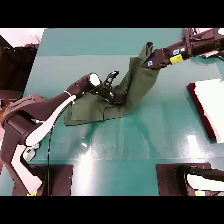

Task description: Fold the shirts.

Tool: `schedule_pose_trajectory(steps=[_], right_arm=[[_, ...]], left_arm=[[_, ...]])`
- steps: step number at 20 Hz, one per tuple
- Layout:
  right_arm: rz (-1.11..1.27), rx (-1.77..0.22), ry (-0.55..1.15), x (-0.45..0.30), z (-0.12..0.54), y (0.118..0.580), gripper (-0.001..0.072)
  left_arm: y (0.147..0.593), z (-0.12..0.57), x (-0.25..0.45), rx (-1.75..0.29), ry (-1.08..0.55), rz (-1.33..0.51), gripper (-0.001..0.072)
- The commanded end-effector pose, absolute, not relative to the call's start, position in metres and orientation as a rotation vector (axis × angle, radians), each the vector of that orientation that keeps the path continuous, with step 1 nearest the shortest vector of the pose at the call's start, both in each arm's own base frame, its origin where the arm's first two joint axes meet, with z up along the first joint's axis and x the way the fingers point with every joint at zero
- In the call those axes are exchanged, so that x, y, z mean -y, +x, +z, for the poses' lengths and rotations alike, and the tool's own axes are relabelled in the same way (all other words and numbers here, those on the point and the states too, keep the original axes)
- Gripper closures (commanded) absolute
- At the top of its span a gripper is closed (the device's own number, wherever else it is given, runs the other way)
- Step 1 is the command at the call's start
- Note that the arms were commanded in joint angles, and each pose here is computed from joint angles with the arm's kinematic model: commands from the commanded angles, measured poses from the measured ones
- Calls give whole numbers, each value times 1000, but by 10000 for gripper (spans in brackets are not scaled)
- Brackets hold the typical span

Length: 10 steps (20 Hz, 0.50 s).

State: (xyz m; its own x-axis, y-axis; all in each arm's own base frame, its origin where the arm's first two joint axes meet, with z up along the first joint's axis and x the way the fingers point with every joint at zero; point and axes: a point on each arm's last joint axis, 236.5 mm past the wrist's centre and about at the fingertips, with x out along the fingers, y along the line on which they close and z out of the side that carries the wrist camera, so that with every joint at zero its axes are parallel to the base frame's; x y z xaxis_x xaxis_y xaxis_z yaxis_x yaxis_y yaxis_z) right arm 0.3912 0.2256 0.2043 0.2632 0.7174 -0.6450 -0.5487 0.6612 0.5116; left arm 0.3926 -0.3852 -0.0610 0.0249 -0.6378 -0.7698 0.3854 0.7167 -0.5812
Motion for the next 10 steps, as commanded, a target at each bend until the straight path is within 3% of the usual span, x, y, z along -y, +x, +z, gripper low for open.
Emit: schedule_pose_trajectory(steps=[1,6,10], right_arm=[[898,-946,183,-245,215,386,699],[927,-904,172,-268,221,384,699],[986,-926,154,-301,209,374,698]], left_arm=[[403,-41,377,-1321,-182,-827,680],[434,24,318,-1318,-105,-836,680],[474,84,234,-1219,-40,-692,681]])
